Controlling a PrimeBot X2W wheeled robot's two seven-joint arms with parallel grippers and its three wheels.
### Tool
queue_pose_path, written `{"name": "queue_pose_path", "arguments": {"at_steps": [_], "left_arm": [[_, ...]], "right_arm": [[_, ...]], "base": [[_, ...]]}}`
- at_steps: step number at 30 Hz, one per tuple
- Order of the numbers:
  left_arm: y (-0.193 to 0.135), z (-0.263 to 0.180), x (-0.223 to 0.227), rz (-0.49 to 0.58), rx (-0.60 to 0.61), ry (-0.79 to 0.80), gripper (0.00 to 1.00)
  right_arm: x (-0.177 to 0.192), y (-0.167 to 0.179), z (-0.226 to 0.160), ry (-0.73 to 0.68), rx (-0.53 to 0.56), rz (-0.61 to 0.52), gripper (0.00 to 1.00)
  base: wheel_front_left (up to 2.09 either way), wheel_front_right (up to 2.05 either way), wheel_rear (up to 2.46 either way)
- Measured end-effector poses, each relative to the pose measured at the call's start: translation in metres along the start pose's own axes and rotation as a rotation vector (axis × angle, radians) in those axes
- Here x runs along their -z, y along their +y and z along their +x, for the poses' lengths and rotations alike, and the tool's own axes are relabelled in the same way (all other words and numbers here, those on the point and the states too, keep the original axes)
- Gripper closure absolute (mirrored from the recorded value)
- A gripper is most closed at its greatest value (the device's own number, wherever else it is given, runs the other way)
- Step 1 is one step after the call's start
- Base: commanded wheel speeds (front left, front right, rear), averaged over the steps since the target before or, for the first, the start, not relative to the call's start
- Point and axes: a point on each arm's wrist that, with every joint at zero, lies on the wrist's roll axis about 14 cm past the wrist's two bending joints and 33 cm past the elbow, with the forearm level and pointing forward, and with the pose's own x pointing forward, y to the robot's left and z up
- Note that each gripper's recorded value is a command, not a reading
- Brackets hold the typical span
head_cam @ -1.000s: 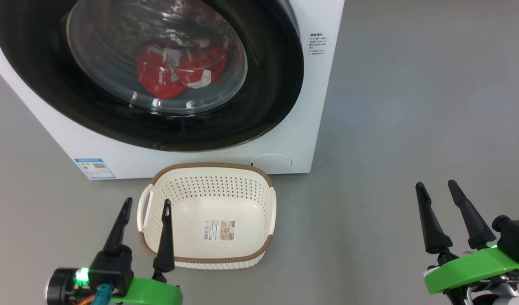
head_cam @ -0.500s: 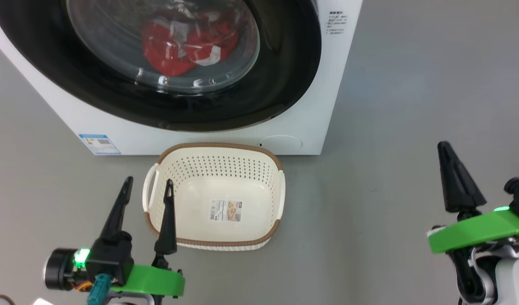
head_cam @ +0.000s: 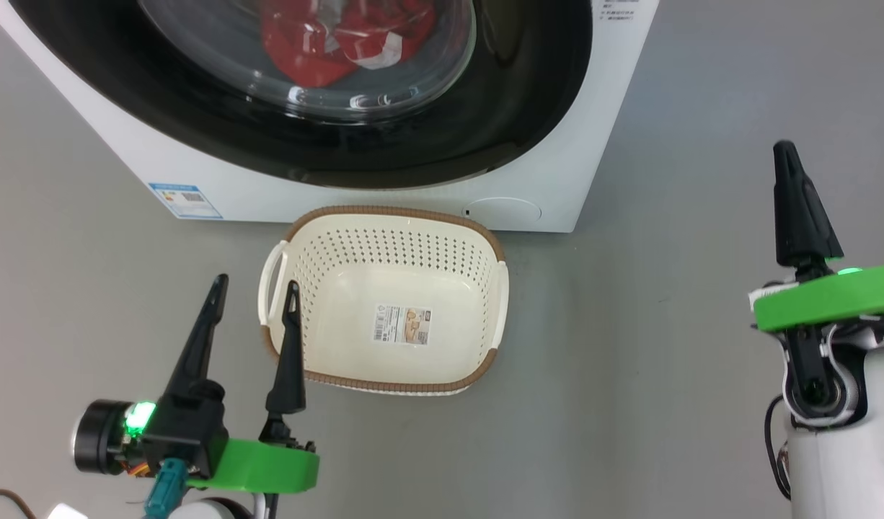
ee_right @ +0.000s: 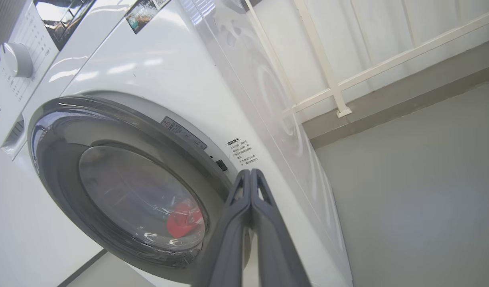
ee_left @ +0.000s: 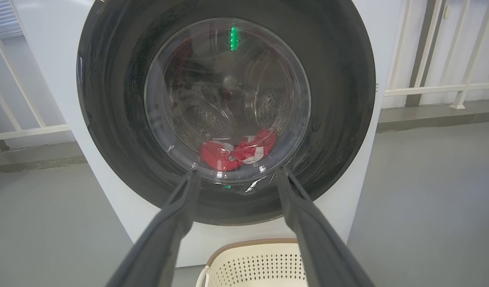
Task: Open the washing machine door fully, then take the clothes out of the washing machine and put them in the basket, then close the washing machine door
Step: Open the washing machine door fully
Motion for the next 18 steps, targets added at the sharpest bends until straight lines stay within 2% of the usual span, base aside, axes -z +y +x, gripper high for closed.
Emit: {"name": "queue_pose_path", "arguments": {"at_steps": [18], "left_arm": [[0.004,0.022,0.014,0.015,0.001,0.007,0.00]], "right_arm": [[0.036,0.012,0.081,0.134,-0.049,0.416,1.00]], "base": [[0.00,0.00,0.00]]}}
